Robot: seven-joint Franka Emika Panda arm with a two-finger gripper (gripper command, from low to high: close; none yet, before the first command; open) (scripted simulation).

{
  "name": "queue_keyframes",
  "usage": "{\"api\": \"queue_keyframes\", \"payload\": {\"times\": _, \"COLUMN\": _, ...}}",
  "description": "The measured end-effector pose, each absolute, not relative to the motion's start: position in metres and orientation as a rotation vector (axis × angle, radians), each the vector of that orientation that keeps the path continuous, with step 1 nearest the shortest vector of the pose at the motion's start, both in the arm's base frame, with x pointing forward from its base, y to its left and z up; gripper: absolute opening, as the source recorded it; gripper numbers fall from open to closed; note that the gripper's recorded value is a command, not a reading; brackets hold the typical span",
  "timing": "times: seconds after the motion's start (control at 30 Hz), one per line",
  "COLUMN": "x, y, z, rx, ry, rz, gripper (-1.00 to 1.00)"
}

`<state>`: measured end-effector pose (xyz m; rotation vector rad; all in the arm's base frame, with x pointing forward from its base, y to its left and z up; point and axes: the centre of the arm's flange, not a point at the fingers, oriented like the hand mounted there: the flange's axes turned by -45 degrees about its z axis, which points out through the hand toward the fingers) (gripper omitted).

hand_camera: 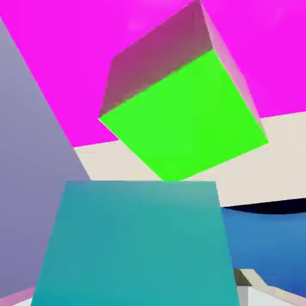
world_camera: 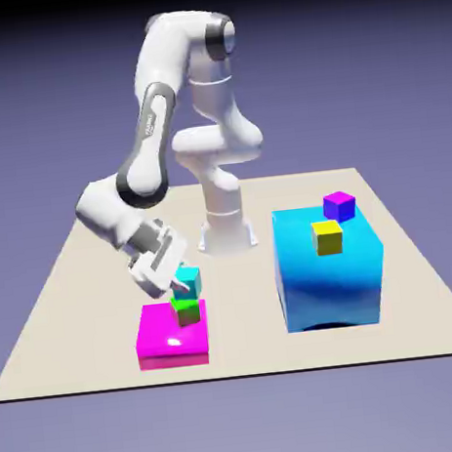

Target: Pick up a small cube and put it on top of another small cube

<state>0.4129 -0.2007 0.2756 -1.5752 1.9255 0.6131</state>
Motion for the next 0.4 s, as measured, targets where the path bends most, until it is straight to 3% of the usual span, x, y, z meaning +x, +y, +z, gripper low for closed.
{"api": "queue_keyframes", "payload": {"times": 0.1, "x": 0.407, "y": -0.209, "z": 0.284, "rx": -1.605, "ry": 1.926, "rz": 0.615, "gripper": -1.00}}
{"api": "queue_keyframes", "payload": {"times": 0.2, "x": 0.413, "y": -0.178, "z": 0.228, "rx": -1.601, "ry": 1.928, "rz": 0.614, "gripper": -1.00}}
{"api": "queue_keyframes", "payload": {"times": 0.23, "x": 0.413, "y": -0.178, "z": 0.227, "rx": -1.601, "ry": 1.928, "rz": 0.614, "gripper": 1.00}}
{"api": "queue_keyframes", "payload": {"times": 0.3, "x": 0.413, "y": -0.178, "z": 0.227, "rx": -1.603, "ry": 1.929, "rz": 0.616, "gripper": 1.00}}
{"api": "queue_keyframes", "payload": {"times": 0.4, "x": 0.405, "y": -0.214, "z": 0.283, "rx": -1.593, "ry": 1.936, "rz": 0.612, "gripper": 1.00}}
